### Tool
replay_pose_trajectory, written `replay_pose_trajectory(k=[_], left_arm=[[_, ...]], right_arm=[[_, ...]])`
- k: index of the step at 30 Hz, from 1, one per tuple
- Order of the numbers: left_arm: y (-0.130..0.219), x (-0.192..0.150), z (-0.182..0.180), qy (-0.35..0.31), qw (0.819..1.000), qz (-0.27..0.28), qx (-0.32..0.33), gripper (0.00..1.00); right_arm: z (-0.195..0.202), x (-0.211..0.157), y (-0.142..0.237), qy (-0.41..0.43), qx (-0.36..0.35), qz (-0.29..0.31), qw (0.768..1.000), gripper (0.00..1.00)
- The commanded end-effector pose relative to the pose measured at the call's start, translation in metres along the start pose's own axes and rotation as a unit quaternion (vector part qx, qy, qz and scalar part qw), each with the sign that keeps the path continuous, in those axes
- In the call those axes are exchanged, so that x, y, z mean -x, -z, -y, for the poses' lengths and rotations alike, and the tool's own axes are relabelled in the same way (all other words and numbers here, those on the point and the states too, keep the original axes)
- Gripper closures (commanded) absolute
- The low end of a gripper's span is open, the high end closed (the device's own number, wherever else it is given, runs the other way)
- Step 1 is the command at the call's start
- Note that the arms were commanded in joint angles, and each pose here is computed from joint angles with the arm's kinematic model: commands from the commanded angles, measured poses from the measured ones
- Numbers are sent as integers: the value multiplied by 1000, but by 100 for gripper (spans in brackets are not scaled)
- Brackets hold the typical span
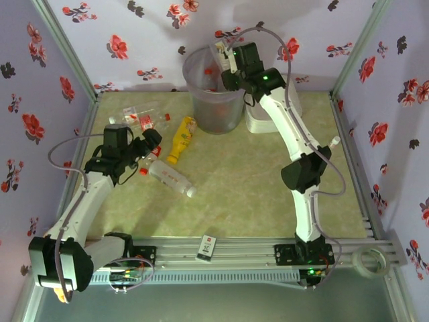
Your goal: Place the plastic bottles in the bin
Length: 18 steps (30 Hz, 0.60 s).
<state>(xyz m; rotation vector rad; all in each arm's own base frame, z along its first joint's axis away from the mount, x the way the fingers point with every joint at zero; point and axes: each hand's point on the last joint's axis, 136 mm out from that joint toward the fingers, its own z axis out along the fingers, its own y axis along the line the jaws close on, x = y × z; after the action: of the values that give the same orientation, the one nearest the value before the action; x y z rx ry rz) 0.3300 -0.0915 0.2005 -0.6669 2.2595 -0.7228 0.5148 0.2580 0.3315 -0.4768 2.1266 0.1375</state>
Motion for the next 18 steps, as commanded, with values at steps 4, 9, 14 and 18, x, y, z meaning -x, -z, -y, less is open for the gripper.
replay_pose_trajectory(k=[4,9,14,18], left_arm=[[6,-7,-14,-27,999,0,37,0],[4,-9,-17,-28,999,-4,42,0],[1,-8,-15,-29,999,-3,41,0],[1,-8,-15,-29,999,-4,41,0]], right_arm=[[10,-4,-23,26,-38,-5,999,79],[7,-19,-39,29,-35,-24,999,72],[7,-25,-44,30,-38,-32,998,56],[8,-24,-45,29,-39,-31,998,45]])
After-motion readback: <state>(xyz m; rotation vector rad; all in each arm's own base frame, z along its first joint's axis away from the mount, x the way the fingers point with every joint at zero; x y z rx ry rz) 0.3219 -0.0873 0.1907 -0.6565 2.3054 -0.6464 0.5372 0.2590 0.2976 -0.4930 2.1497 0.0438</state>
